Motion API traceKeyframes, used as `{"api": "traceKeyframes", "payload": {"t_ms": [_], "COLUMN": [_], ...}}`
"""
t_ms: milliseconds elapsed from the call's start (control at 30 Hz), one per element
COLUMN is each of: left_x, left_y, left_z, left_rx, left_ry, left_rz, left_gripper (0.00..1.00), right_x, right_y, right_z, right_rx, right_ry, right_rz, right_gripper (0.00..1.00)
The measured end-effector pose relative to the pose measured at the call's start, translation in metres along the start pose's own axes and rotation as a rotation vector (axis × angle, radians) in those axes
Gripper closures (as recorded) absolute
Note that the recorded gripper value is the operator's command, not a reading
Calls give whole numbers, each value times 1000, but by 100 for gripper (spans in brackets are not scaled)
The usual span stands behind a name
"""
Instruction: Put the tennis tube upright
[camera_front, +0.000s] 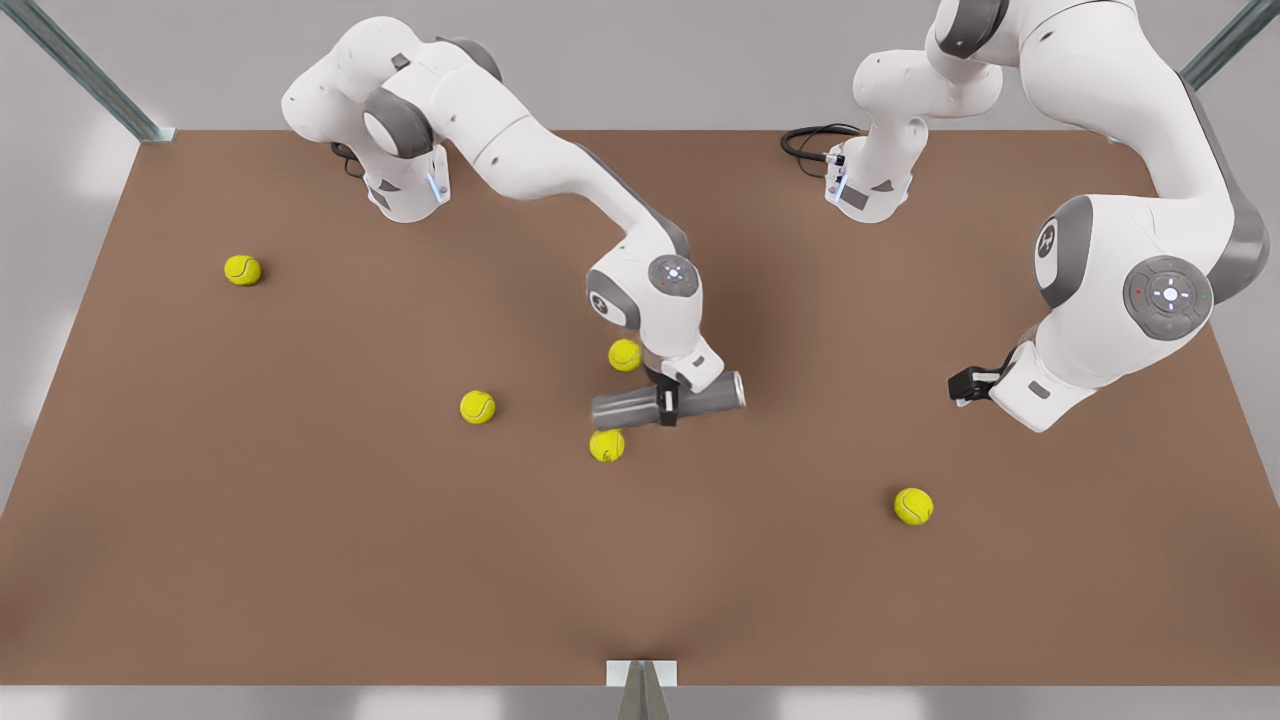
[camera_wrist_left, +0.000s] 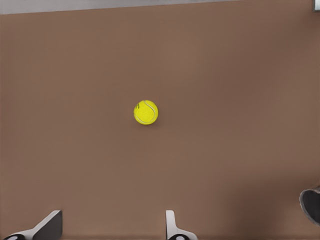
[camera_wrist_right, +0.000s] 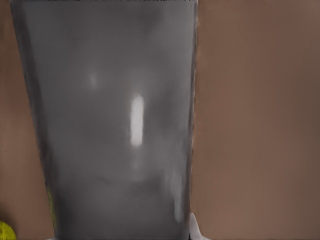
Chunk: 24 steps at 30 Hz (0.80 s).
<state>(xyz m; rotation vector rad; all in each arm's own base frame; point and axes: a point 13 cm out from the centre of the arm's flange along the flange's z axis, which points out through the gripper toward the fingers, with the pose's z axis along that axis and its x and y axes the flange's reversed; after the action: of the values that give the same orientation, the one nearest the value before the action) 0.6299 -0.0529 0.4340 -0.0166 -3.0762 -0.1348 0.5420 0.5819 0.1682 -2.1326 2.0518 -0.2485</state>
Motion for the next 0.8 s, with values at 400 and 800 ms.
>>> {"api": "traceKeyframes", "payload": {"t_ms": [400,800], "left_x": [0,0], "left_y": [1,1], "left_z": [-2,-1], "left_rx": [1,1], "left_ry": [-3,-2], "left_rz": [-1,-1], "left_gripper": [0,0], "right_x": [-52,-82], "right_y": [20,23], "right_z": [4,52], "right_rx": [-5,7], "right_ry": [-74,-113], "right_rz": [-41,33], "right_gripper": [38,39]}}
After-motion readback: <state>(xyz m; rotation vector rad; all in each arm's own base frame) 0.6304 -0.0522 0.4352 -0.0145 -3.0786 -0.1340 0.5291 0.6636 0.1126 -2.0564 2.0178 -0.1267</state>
